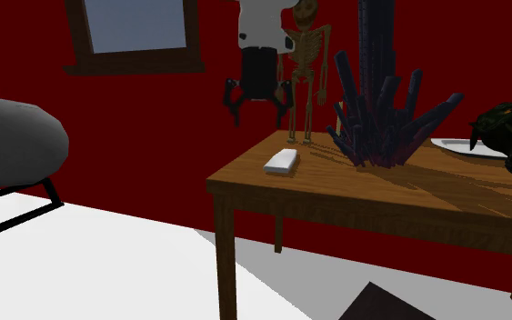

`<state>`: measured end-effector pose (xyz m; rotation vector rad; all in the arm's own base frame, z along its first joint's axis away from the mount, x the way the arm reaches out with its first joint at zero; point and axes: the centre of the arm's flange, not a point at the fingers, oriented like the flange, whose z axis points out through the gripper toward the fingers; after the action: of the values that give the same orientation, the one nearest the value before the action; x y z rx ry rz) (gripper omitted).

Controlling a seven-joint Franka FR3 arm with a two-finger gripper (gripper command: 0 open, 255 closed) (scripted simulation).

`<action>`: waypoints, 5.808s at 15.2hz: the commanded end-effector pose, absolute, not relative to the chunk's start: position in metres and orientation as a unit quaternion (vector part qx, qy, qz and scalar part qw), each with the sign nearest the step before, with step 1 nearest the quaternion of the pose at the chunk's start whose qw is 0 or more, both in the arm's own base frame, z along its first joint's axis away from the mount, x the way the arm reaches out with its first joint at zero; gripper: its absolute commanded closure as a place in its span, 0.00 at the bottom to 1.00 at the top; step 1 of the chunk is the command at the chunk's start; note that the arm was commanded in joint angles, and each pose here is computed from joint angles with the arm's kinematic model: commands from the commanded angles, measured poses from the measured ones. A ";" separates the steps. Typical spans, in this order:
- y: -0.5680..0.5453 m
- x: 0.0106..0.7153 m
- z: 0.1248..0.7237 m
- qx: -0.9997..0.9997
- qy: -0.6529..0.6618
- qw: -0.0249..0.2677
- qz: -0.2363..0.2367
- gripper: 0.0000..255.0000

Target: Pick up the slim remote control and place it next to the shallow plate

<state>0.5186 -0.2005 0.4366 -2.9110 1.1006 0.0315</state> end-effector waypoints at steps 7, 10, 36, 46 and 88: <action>-0.286 0.549 0.390 -0.893 0.449 0.004 0.007 0.00; -0.320 0.555 0.374 -0.875 0.484 0.000 0.006 0.00; -0.334 0.556 0.327 -0.868 0.497 -0.002 0.005 1.00; -0.334 0.556 0.375 -0.868 0.497 -0.002 0.005 1.00; -0.643 0.249 0.423 -0.868 0.497 -0.002 0.005 1.00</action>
<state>0.2627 -0.6326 0.4262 -2.7316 1.5560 0.0150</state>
